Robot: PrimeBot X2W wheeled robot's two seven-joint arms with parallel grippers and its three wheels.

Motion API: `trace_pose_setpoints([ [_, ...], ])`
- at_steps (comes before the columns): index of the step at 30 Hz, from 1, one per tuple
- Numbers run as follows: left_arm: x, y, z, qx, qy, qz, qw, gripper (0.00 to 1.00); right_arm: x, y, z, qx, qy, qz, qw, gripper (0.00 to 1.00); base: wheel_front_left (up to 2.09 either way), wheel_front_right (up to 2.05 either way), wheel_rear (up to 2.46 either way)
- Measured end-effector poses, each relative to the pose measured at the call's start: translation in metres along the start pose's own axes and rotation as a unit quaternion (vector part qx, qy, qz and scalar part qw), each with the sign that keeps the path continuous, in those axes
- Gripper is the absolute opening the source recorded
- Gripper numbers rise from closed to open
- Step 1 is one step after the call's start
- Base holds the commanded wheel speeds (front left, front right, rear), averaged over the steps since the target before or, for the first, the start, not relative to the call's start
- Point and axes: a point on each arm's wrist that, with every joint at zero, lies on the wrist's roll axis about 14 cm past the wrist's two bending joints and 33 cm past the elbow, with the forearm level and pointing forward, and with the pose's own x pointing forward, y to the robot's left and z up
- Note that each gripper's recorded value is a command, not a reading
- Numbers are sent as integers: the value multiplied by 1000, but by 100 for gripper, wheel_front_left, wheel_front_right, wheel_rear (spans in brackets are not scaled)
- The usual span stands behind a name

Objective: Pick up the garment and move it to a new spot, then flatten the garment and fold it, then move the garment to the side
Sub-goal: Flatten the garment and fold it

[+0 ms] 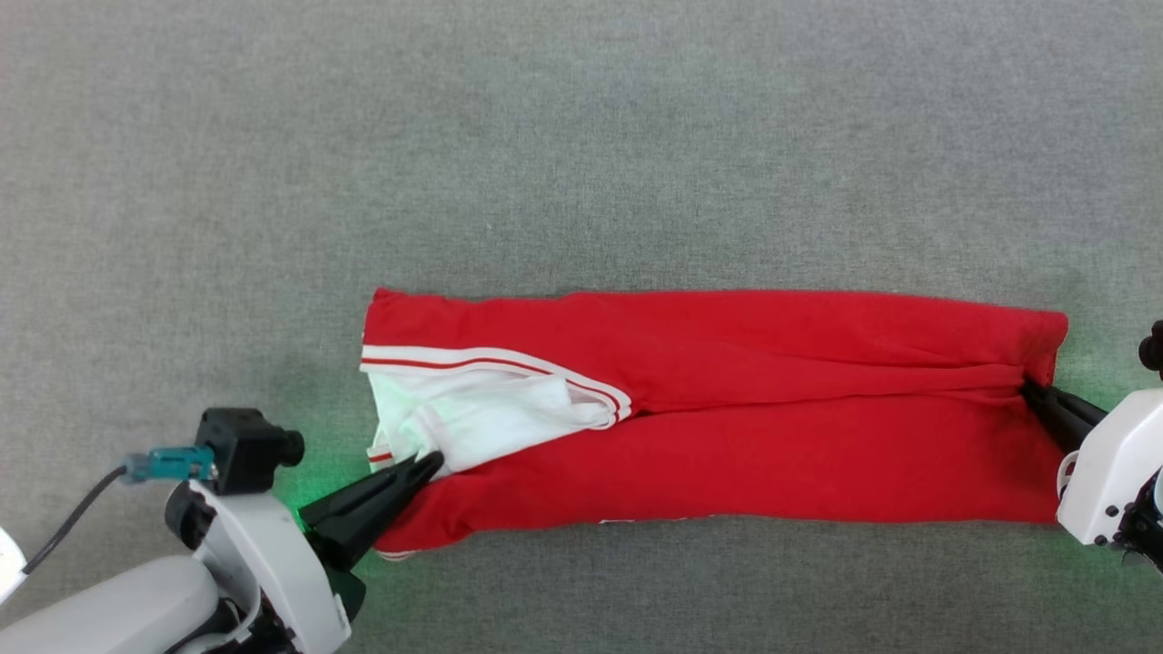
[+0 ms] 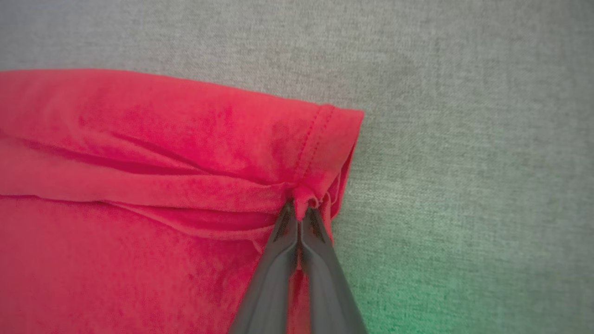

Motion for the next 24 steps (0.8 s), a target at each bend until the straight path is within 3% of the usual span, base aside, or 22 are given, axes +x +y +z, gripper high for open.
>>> trace_pose_setpoints([
  [1,0,-1,1,0,-1,-1,1000,0,0,-1,0,1,-2,-1,1000,0,0,0,0],
  [2,0,-2,1,-1,-3,-2,1000,9,-1,-1,1,1,-6,-2,1000,16,0,0,0],
  [4,-1,-4,8,0,-14,-1,1000,44,-4,-3,4,1,-15,-5,1000,48,0,0,0],
  [5,-1,-5,13,-2,-22,-1,1000,68,-6,-3,5,1,-17,-6,1000,82,0,0,0],
  [6,-2,-6,18,-3,-32,0,999,91,-8,-3,6,1,-20,-6,1000,100,0,0,0],
  [7,-3,-7,21,-4,-40,0,999,100,-10,-4,6,0,-21,-8,1000,100,0,0,0],
  [18,-31,-7,47,-11,-135,44,990,100,-42,-20,13,12,-41,-29,999,100,0,0,0],
  [24,-56,3,46,-35,-196,96,975,100,-43,-16,1,33,-7,-17,999,100,0,0,0],
])
